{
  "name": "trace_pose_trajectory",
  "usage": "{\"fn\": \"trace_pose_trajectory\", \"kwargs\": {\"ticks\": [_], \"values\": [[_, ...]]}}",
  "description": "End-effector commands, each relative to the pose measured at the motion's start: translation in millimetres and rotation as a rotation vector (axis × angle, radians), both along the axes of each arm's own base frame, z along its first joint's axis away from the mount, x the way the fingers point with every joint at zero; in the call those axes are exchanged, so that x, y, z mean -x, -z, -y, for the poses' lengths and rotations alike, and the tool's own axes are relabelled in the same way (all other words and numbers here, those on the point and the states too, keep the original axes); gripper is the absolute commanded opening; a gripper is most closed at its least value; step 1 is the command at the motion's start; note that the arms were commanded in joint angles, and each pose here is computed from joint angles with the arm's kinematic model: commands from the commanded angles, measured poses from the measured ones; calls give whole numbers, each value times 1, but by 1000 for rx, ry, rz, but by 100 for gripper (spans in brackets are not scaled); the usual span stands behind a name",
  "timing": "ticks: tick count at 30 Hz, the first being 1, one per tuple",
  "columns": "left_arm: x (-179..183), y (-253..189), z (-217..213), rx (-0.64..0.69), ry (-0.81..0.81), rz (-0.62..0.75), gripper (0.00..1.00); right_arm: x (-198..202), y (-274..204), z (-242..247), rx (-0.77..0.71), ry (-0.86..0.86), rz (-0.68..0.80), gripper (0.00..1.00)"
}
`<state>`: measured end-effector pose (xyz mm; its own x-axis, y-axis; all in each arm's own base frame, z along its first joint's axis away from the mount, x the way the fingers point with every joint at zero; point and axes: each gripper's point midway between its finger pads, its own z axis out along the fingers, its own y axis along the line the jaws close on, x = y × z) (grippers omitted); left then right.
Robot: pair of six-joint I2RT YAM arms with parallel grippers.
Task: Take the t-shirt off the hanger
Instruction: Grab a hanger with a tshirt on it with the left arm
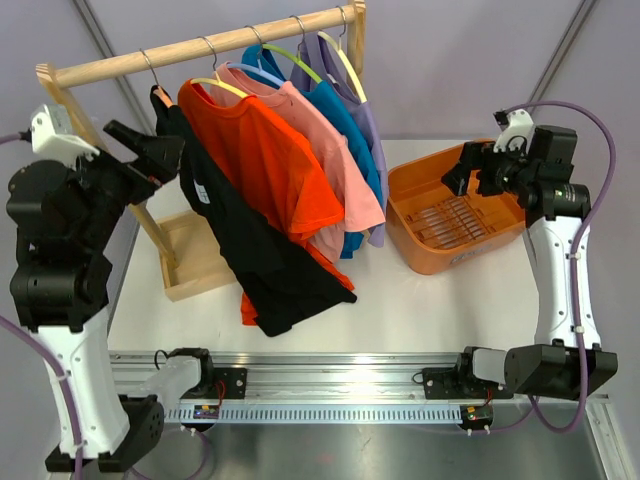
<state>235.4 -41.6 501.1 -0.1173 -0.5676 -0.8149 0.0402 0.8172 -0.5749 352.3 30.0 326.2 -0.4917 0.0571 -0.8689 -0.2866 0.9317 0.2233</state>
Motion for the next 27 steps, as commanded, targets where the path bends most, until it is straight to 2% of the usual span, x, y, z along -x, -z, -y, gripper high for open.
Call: {"fn": "trace_pose_trajectory", "kwargs": {"ticks": [1,5,8,16,22,26,27], "values": [[-20,-20,-5,30,-38,14,99,1,-11,-28,61,-148,38,100],[-43,-33,-1,58,-16,27,99,4,10,-32,129,-199,-19,99],[-63,-37,-6,44,-57,22,98,6,25,-35,152,-217,-56,99],[-118,-7,-23,-52,-168,-86,93,-1,33,-33,203,-212,-54,99],[-134,5,-26,-90,-199,-121,82,-8,35,-28,223,-186,-34,99],[-140,10,-26,-114,-197,-135,69,-8,31,-29,212,-180,-23,99],[-141,12,-26,-125,-192,-142,61,-8,30,-29,213,-179,-20,100]]}}
